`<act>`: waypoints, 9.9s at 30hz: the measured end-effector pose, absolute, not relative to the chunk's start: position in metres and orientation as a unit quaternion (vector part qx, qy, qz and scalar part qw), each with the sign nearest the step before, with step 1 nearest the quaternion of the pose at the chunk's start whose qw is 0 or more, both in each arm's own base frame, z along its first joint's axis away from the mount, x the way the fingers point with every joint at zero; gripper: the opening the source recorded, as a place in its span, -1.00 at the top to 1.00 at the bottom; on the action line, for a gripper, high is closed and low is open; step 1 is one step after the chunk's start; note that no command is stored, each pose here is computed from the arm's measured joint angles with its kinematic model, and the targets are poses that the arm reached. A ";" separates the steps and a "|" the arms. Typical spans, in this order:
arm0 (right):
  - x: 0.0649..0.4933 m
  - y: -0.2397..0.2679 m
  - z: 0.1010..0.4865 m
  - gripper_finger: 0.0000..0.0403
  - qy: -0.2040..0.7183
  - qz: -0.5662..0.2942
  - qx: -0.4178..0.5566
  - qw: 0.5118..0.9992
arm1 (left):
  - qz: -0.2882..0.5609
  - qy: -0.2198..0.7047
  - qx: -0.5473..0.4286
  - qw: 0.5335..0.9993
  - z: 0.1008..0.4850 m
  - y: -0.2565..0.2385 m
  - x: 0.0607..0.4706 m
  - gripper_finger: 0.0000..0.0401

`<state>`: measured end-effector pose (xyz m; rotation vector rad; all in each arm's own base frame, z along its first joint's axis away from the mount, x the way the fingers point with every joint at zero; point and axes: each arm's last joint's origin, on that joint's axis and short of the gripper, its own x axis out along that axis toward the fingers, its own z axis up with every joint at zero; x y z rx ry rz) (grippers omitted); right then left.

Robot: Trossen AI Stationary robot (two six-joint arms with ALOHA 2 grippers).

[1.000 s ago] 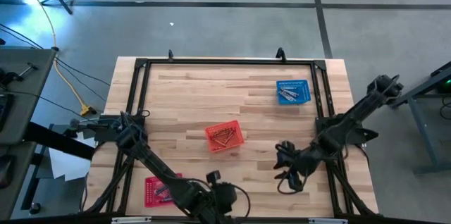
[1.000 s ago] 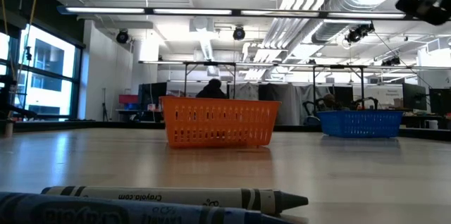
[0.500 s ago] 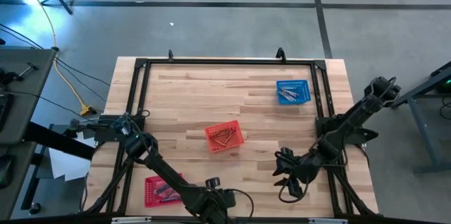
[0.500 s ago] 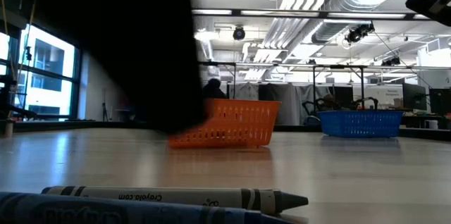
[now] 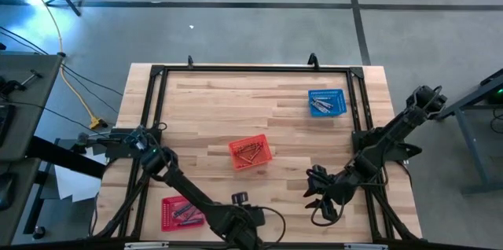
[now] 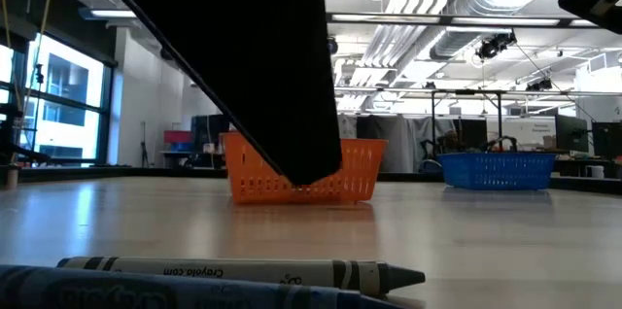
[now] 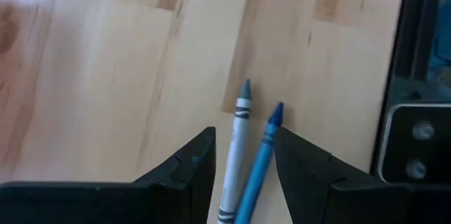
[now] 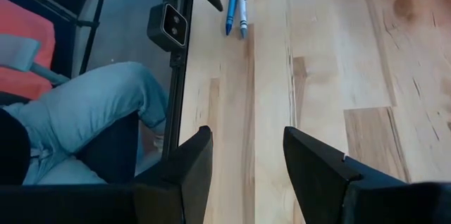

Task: Sort crayons
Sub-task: Put the gray crayon into the blue bin, then put the blue crayon into the red bin

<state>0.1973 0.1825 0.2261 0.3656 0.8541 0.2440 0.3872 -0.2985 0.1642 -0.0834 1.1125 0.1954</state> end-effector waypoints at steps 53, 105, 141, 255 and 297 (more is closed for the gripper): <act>0.197 0.183 0.226 0.16 0.404 0.136 0.138 0.894 | 0.138 0.603 -0.126 0.775 0.137 -0.272 0.389 0.56; 0.176 0.146 0.318 0.16 0.081 0.070 -0.043 0.993 | 0.401 0.109 0.036 0.909 0.280 -0.240 0.398 1.00; 0.211 0.134 0.326 0.16 0.009 0.106 -0.017 0.994 | 0.356 0.038 0.041 0.933 0.311 -0.259 0.433 1.00; 0.155 -0.148 0.178 0.48 0.465 -0.406 0.286 0.733 | 0.377 0.077 0.184 0.904 0.290 -0.322 0.366 1.00; 0.181 0.152 0.244 0.31 0.243 0.045 0.198 0.949 | 0.069 0.430 -0.118 0.892 0.200 -0.304 0.395 1.00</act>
